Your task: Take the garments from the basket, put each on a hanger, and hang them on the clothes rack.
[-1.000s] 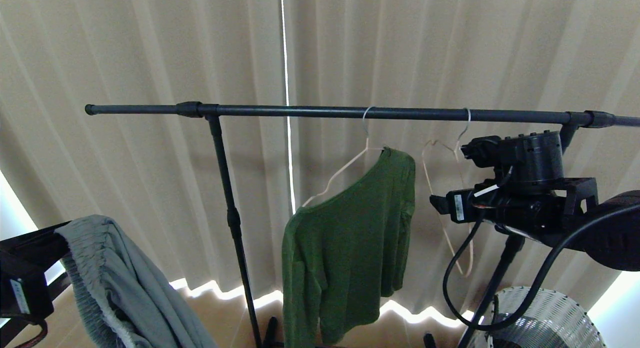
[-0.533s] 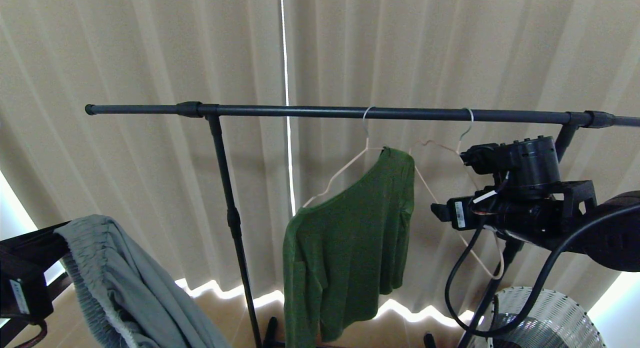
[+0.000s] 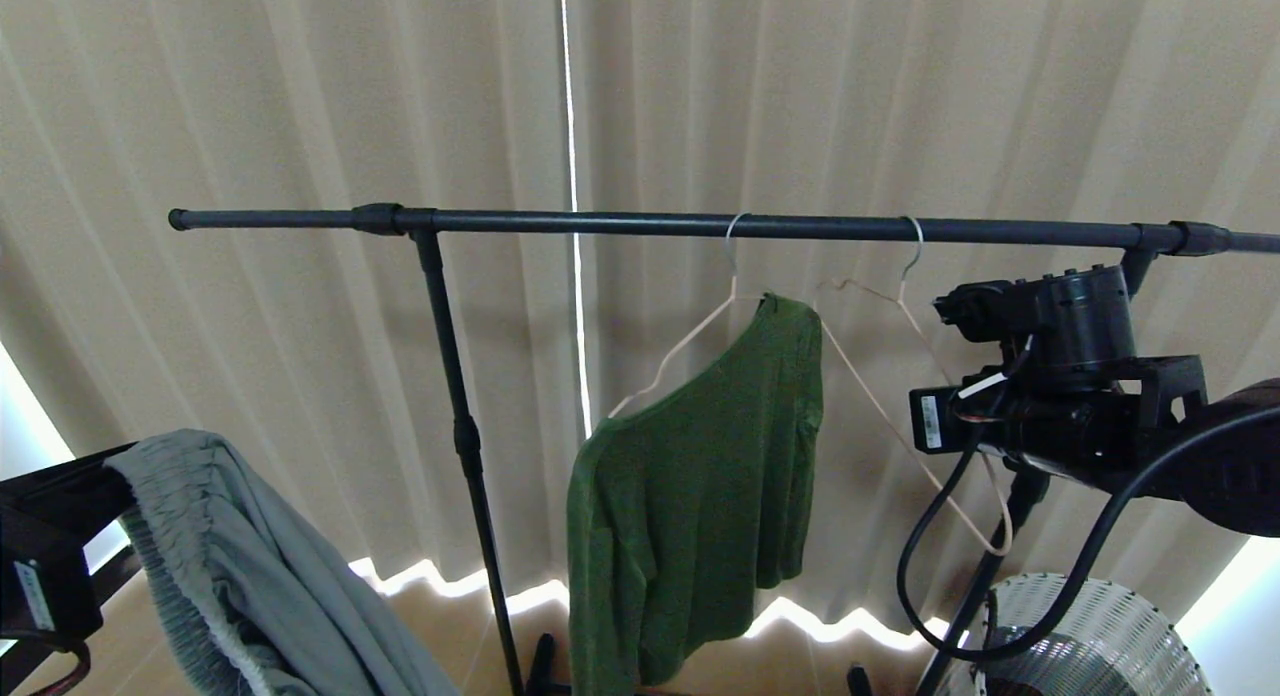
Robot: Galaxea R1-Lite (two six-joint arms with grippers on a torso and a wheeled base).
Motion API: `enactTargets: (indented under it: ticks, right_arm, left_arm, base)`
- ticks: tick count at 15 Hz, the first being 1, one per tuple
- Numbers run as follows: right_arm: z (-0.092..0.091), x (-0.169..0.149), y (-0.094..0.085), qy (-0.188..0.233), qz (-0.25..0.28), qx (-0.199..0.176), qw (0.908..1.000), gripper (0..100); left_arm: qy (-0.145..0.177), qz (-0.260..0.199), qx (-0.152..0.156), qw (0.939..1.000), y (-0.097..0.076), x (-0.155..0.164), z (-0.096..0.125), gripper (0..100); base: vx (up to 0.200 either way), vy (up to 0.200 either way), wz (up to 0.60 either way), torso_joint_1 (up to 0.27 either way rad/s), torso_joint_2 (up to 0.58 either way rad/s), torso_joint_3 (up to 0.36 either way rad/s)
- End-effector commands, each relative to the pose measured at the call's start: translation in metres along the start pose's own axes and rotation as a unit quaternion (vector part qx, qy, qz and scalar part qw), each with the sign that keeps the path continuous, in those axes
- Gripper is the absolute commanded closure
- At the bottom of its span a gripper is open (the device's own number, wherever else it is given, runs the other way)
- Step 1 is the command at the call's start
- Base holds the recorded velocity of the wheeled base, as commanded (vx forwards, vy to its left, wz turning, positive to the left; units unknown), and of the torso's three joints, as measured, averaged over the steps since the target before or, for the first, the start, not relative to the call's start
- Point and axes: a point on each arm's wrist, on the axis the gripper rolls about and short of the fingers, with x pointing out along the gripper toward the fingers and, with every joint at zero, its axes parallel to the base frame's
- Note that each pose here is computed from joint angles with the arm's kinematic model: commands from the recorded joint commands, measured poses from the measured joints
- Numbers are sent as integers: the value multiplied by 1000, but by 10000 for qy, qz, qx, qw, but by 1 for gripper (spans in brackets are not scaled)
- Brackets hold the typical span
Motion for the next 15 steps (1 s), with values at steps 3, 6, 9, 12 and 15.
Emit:
enactTargets:
  ticks: [3, 6, 9, 12, 15]
  right_arm:
    - [9, -17, -6, -266, 40, 111, 9996, 100]
    - [14, -29, -10, -484, 69, 233, 9985, 100]
    - [7, -49, -19, -599, 116, 250, 9978, 100]
    - [-1, -61, -25, -618, 142, 262, 9976, 100]
    - [-8, -81, -35, -772, 173, 309, 9964, 100]
  left_arm:
    - [-44, 13, 38, 10000, 0, -3, -2, 100]
    - [-38, 4, 48, 10000, -2, -2, -10, 100]
    - [-253, 60, 23, 9997, -2, -1, -9, 100]
    - [-251, 67, 15, 9997, -2, -1, -9, 100]
    - [-221, 61, 10, 9997, -2, -1, -11, 100]
  base:
    - [0, 0, 0, 0, 0, 0]
    - [0, 0, 0, 0, 0, 0]
    - [0, 0, 0, 0, 0, 0]
    - [0, 0, 0, 0, 0, 0]
    - [0, 0, 0, 0, 0, 0]
